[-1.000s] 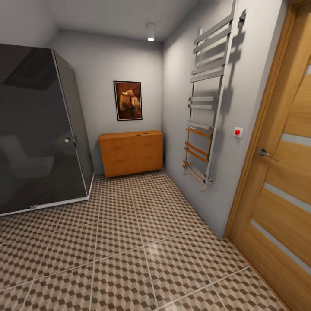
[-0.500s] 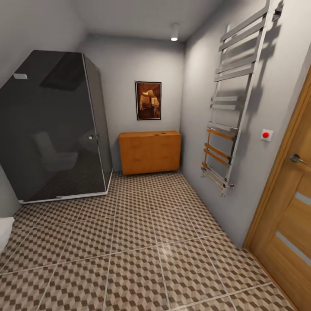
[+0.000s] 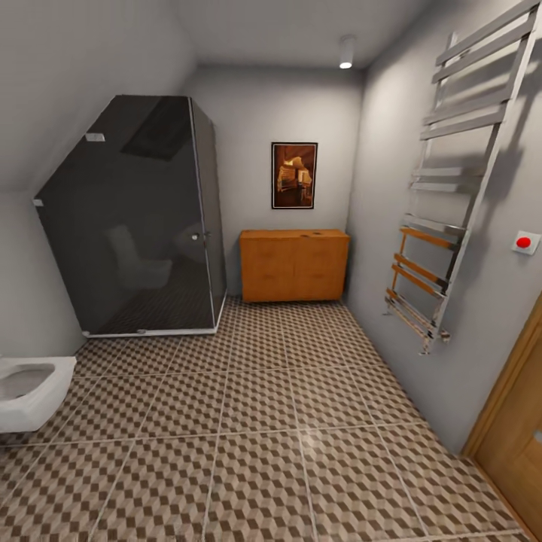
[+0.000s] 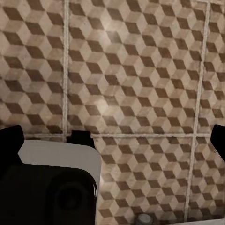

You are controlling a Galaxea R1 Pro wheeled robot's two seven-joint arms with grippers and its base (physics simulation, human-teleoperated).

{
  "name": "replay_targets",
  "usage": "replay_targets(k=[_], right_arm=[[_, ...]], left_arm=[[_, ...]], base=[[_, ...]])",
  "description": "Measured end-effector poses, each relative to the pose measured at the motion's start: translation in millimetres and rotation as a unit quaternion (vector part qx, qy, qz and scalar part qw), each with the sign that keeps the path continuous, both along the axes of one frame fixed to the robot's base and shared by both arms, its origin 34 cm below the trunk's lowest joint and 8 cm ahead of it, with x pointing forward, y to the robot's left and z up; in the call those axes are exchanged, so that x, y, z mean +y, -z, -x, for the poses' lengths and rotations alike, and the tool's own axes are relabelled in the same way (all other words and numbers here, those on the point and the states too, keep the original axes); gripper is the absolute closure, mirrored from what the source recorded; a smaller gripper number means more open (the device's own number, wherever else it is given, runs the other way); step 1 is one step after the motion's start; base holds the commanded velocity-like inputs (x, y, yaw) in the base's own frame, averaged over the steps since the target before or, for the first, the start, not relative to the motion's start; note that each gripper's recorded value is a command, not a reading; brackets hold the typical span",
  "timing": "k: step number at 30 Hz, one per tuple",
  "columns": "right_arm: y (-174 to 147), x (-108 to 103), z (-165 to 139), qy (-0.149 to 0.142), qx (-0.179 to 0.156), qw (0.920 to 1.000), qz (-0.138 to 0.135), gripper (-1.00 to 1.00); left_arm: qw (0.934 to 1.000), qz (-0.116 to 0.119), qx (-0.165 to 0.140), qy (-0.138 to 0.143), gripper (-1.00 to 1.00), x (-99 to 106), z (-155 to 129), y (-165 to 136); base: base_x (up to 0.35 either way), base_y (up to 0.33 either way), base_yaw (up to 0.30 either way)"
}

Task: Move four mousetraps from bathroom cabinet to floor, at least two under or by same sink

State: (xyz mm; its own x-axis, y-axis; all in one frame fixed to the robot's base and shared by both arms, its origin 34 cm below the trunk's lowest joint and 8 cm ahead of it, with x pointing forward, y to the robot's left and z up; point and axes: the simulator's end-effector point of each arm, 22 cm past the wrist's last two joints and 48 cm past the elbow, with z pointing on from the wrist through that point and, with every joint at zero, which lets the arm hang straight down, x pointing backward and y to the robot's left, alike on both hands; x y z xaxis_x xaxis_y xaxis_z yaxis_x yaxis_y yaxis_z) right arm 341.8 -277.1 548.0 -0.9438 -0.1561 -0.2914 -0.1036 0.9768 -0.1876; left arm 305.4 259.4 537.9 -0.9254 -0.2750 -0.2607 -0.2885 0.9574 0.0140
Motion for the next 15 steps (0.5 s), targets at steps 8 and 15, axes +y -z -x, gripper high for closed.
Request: replay_targets(k=[8, 15], right_arm=[[0.0, 0.0, 0.0, 0.0, 0.0, 1.0, 0.0, -1.0], [0.0, 0.1, 0.0, 0.0, 0.0, 1.0, 0.0, -1.0]], left_arm=[[1.0, 0.0, 0.0, 0.0, -1.0, 0.0, 0.0, 0.0], [1.0, 0.0, 0.0, 0.0, -1.0, 0.0, 0.1, 0.0]], base=[[0.0, 0.0, 0.282], [0.0, 0.0, 0.282]])
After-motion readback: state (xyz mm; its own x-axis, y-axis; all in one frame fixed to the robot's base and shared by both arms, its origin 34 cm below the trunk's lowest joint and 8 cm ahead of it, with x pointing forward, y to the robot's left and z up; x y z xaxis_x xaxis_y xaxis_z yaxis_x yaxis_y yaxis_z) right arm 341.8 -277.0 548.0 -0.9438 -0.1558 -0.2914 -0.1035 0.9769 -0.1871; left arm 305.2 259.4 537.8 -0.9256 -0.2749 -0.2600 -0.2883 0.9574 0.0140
